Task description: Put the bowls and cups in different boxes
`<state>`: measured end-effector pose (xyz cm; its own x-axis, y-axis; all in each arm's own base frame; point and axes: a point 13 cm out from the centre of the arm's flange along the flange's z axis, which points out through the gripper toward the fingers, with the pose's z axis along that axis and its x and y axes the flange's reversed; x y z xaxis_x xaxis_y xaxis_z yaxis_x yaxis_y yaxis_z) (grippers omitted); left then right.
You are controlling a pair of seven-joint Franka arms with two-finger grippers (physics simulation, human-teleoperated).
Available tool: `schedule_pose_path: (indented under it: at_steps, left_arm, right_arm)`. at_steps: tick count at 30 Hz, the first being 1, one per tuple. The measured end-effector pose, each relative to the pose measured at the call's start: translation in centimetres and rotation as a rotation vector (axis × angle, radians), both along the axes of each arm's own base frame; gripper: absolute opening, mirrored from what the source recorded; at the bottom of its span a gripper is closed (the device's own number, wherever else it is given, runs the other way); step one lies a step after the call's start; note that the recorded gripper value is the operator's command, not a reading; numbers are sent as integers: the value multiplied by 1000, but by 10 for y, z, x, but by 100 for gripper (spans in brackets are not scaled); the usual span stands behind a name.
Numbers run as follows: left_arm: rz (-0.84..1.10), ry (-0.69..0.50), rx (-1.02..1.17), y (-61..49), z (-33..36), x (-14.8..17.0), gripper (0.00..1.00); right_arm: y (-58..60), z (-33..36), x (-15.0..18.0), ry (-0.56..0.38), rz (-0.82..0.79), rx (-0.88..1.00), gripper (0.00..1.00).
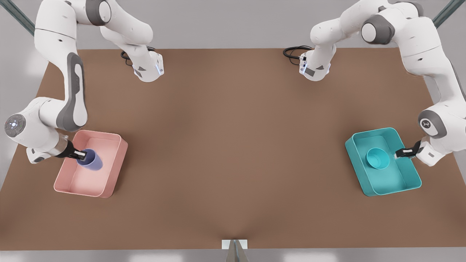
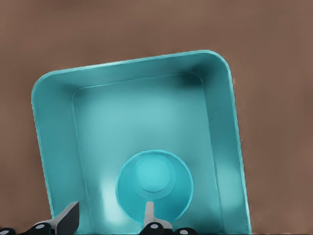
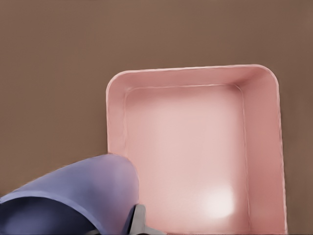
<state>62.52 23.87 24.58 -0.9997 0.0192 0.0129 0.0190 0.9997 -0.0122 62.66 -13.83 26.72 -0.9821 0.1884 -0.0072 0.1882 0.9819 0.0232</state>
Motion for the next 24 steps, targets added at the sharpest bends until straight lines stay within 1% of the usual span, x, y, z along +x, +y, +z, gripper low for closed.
schedule_pose_path:
  at_steps: [1,2,4,5,8,12,13,14,19,24]
  left_arm:
    - [-89,-28,12,-61,50,13,100]
    - [-183,-40,14,-131,85,19,100]
    - [-317,-43,10,-236,131,19,100]
    - [-355,-28,10,-269,141,17,100]
    - [-370,51,20,-303,145,0,100]
    - [-316,138,24,-301,145,-22,100]
    - [-306,156,26,-302,146,-27,100]
    - [-297,172,27,-303,145,-31,100]
    - [-254,225,35,-305,144,-45,100]
    - [-213,250,42,-303,142,-50,100]
  right_arm:
    - [-17,-9,-7,26,0,4,21]
    - [-29,-23,-11,52,7,8,21]
    - [-40,-59,-16,107,37,20,21]
    - [-43,-77,-18,129,54,26,21]
    - [-45,-123,-21,162,107,39,21]
    - [-44,-157,-18,156,166,44,21]
    - [-44,-161,-17,152,179,44,59]
    - [-45,-163,-16,148,191,40,100]
    - [-52,-154,-8,125,232,-12,100]
    - [-42,-124,-1,93,259,4,100]
